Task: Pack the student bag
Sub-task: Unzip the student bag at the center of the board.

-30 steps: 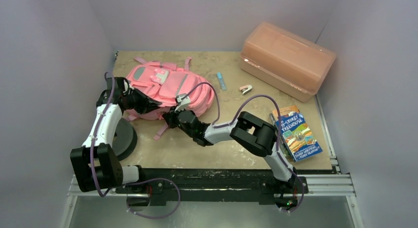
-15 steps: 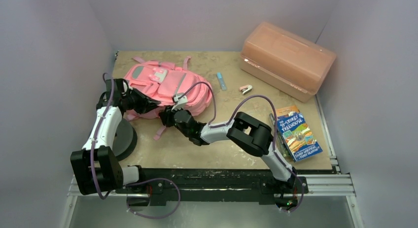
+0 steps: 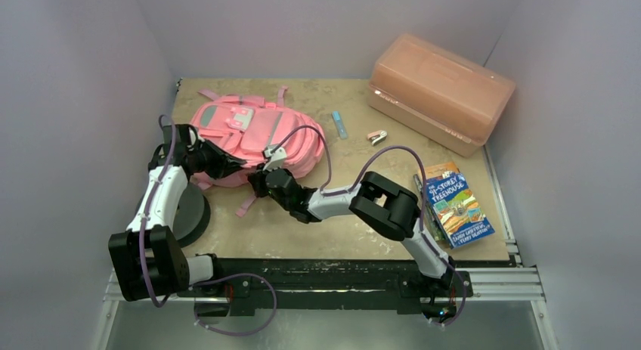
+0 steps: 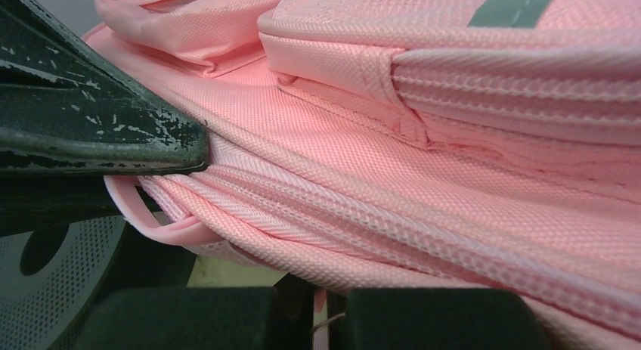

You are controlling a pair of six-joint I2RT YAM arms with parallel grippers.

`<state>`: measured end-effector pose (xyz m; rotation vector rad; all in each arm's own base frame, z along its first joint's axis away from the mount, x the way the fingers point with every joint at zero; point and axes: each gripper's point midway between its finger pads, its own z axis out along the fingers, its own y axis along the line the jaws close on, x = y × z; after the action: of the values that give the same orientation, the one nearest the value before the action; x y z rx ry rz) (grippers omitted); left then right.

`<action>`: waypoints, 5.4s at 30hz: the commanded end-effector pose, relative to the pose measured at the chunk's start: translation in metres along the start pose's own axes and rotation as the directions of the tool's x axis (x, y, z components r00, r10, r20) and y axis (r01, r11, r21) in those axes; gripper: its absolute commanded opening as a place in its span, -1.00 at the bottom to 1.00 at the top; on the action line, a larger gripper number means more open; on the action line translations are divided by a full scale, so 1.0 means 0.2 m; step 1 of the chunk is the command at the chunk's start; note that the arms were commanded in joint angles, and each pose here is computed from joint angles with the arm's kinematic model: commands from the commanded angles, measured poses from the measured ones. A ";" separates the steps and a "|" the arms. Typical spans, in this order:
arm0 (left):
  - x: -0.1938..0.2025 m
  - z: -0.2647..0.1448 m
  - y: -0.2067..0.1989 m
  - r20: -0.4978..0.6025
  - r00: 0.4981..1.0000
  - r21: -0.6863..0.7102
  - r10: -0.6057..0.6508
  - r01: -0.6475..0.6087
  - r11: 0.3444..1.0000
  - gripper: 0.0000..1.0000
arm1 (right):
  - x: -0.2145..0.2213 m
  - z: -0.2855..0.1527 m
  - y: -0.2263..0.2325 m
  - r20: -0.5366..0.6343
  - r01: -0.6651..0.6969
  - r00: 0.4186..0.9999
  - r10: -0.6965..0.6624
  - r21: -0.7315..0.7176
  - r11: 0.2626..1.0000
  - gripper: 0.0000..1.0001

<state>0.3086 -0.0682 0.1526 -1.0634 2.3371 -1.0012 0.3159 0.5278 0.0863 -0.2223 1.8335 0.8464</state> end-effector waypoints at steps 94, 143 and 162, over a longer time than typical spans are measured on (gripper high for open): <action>0.30 -0.15 -0.08 0.130 -0.140 -0.344 0.982 -0.935 -0.088 -1.00 | -0.50 -0.75 -0.48 -0.120 0.349 0.932 -0.342 0.040 0.936 -1.00; 0.48 -0.05 -0.42 0.194 -0.101 -0.279 0.976 -0.959 -0.044 -1.00 | -0.72 -0.67 -0.65 -0.180 0.216 0.963 -0.198 0.086 0.973 -1.00; 0.38 -0.37 -0.53 0.430 -0.261 -0.404 0.864 -0.912 -0.074 -1.00 | -0.76 -0.25 -1.11 -0.307 0.490 0.853 -0.422 0.194 0.850 -1.00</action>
<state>0.2603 -0.1490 0.2307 0.7545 1.7518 0.0096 0.4042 0.3399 0.1320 -0.6036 2.0182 0.5022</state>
